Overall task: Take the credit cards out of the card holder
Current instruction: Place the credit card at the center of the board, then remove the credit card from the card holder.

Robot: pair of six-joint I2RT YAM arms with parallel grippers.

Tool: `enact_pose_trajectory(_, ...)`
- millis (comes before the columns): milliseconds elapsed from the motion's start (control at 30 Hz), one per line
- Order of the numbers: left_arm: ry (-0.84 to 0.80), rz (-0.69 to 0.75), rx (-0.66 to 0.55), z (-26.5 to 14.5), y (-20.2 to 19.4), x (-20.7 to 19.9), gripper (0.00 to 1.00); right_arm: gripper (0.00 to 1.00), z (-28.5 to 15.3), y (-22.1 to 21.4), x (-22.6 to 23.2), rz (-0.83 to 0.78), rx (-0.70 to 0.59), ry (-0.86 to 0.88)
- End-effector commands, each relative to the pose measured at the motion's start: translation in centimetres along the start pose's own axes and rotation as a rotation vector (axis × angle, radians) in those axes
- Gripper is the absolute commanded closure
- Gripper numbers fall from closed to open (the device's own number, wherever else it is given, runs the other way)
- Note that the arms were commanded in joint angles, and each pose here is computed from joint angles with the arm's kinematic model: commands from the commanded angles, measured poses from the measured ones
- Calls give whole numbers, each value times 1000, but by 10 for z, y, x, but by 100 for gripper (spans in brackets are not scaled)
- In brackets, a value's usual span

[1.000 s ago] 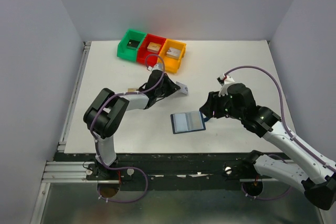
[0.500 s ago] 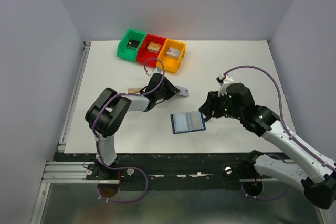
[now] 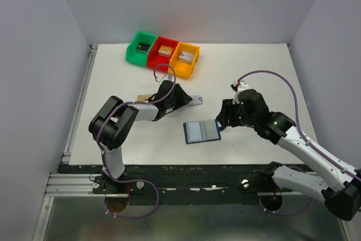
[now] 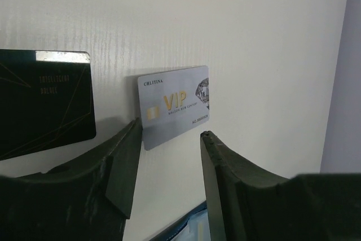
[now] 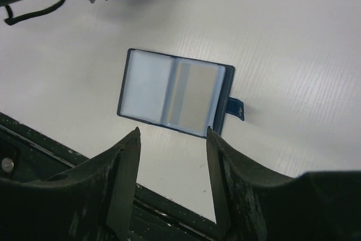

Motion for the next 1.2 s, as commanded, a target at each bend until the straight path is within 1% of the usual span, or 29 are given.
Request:
enact_pose_trajectory(0, 36, 52, -40, -17, 13, 4, 37, 41, 2, -7, -13, -8, 38, -113)
enact_pose_trajectory(67, 64, 65, -45, -22, 15, 8, 33, 41, 4, -8, -15, 5, 47, -129)
enact_pose_trajectory(100, 68, 70, -42, -25, 15, 9, 32, 39, 5, -9, -17, 11, 54, -141)
enact_pose_trajectory(133, 90, 78, -71, -29, 19, 11, 31, 39, 7, -10, -19, 15, 63, -152)
enact_pose_trajectory(167, 106, 85, -87, -34, 21, 12, 24, 38, 8, -11, -21, 21, 70, -162)
enact_pose_trajectory(233, 132, 118, -137, -49, 29, 8, 23, 38, 13, -15, -25, 33, 94, -174)
enact_pose_trajectory(333, 262, 233, -204, -72, 38, 0, 21, 38, 22, -21, -33, 71, 137, -180)
enact_pose_trajectory(433, 402, 367, -191, -93, 36, -8, 17, 38, 32, -27, -37, 124, 172, -160)
enact_pose_trajectory(467, 419, 397, -188, -98, 34, -13, 15, 38, 36, -29, -39, 132, 174, -162)
enact_pose_trajectory(533, 429, 442, -178, -107, 26, -20, 4, 38, 44, -35, -44, 144, 203, -171)
enact_pose_trajectory(567, 406, 456, -156, -110, 18, -23, 1, 38, 49, -39, -46, 146, 226, -180)
enact_pose_trajectory(600, 364, 465, -132, -112, 12, -24, 1, 38, 52, -42, -48, 146, 241, -193)
enact_pose_trajectory(667, 271, 418, -79, -117, -1, -23, 1, 39, 60, -49, -52, 151, 276, -213)
enact_pose_trajectory(733, 118, 391, -44, -123, -14, -24, 1, 39, 66, -54, -54, 159, 297, -219)
enact_pose_trajectory(767, 50, 386, -34, -127, -20, -23, 1, 40, 69, -56, -55, 168, 301, -221)
enact_pose_trajectory(800, -43, 377, -57, -132, -20, -30, 1, 40, 71, -57, -56, 170, 307, -225)
enact_pose_trajectory(867, -121, 364, -50, -138, -26, -31, 1, 42, 77, -59, -58, 174, 311, -235)
enact_pose_trajectory(933, -164, 375, -36, -140, -29, -33, 5, 44, 82, -59, -59, 176, 321, -240)
enact_pose_trajectory(967, -185, 383, -11, -141, -32, -34, 6, 46, 85, -60, -60, 176, 330, -238)
enact_pose_trajectory(1067, -201, 398, 12, -140, -38, -34, 10, 51, 92, -60, -61, 183, 341, -235)
enact_pose_trajectory(1133, -209, 403, 24, -139, -41, -34, 14, 57, 98, -62, -63, 187, 356, -242)
enact_pose_trajectory(1167, -206, 407, 27, -139, -42, -33, 18, 59, 101, -63, -65, 191, 363, -246)
Point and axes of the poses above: each gripper's point midway between its finger pads, its own z axis out along the fingers, its own x axis along the line the jaws close on, y = z × x, the point moved 8 cm from there along -z, back along the fingers
